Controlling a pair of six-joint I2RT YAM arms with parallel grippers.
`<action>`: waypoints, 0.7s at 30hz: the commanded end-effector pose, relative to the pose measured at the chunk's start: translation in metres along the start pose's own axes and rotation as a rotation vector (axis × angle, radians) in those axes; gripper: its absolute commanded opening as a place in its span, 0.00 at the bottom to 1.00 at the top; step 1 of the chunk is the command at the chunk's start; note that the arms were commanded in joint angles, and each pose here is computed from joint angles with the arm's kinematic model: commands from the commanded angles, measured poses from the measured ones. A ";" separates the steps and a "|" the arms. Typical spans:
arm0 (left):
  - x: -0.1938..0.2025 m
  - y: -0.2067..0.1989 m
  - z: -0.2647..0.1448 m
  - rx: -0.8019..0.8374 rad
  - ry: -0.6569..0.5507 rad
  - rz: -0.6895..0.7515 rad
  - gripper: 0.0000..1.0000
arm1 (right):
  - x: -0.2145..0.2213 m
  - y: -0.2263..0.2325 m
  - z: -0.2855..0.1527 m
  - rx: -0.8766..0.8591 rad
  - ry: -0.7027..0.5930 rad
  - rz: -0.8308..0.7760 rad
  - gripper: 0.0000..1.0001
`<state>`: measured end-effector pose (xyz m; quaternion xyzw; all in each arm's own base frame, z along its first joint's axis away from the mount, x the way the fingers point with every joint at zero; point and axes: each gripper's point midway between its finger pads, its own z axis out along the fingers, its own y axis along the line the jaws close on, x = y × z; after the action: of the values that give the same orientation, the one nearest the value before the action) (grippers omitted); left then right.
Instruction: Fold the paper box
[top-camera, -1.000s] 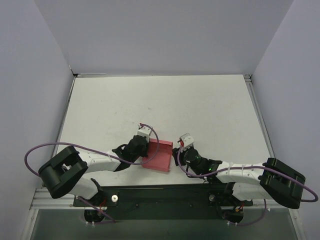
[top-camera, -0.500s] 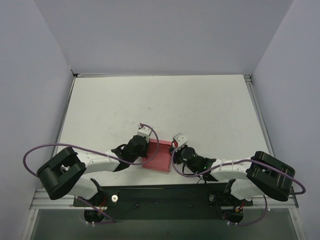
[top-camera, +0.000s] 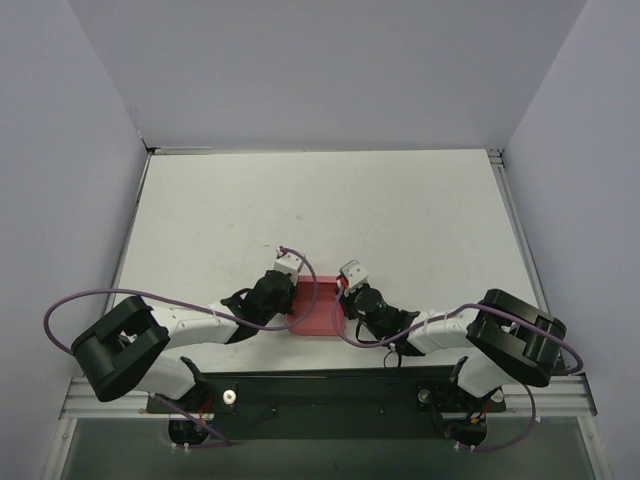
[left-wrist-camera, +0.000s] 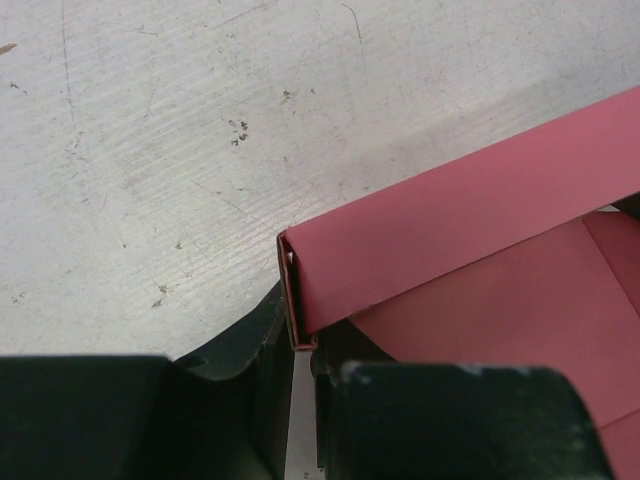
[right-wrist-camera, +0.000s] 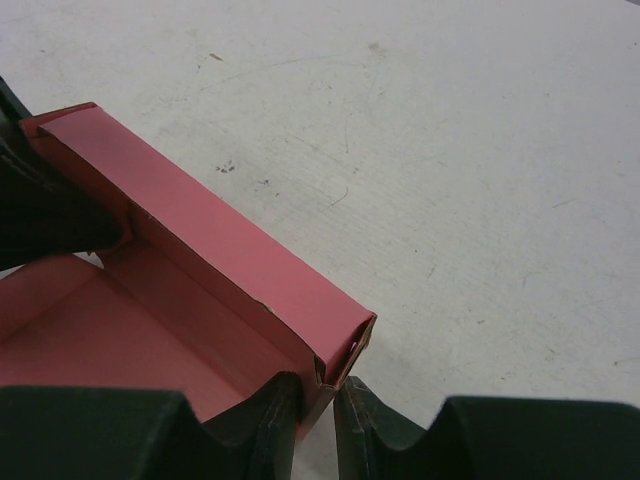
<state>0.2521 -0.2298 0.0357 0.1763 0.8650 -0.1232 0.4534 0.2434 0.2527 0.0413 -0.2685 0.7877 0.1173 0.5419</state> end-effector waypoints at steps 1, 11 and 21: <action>-0.020 -0.016 -0.004 0.076 -0.060 -0.007 0.19 | -0.047 0.001 0.012 0.022 -0.146 0.064 0.18; -0.027 -0.023 -0.007 0.075 -0.082 -0.031 0.19 | -0.046 -0.010 0.020 0.109 -0.133 0.079 0.01; -0.043 -0.032 -0.014 0.051 -0.153 -0.118 0.16 | -0.026 -0.035 0.028 0.318 -0.013 0.032 0.00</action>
<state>0.2505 -0.2329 0.0445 0.1456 0.8606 -0.1196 0.4731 0.2797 0.2499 0.0523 -0.1988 0.7949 0.0460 0.5714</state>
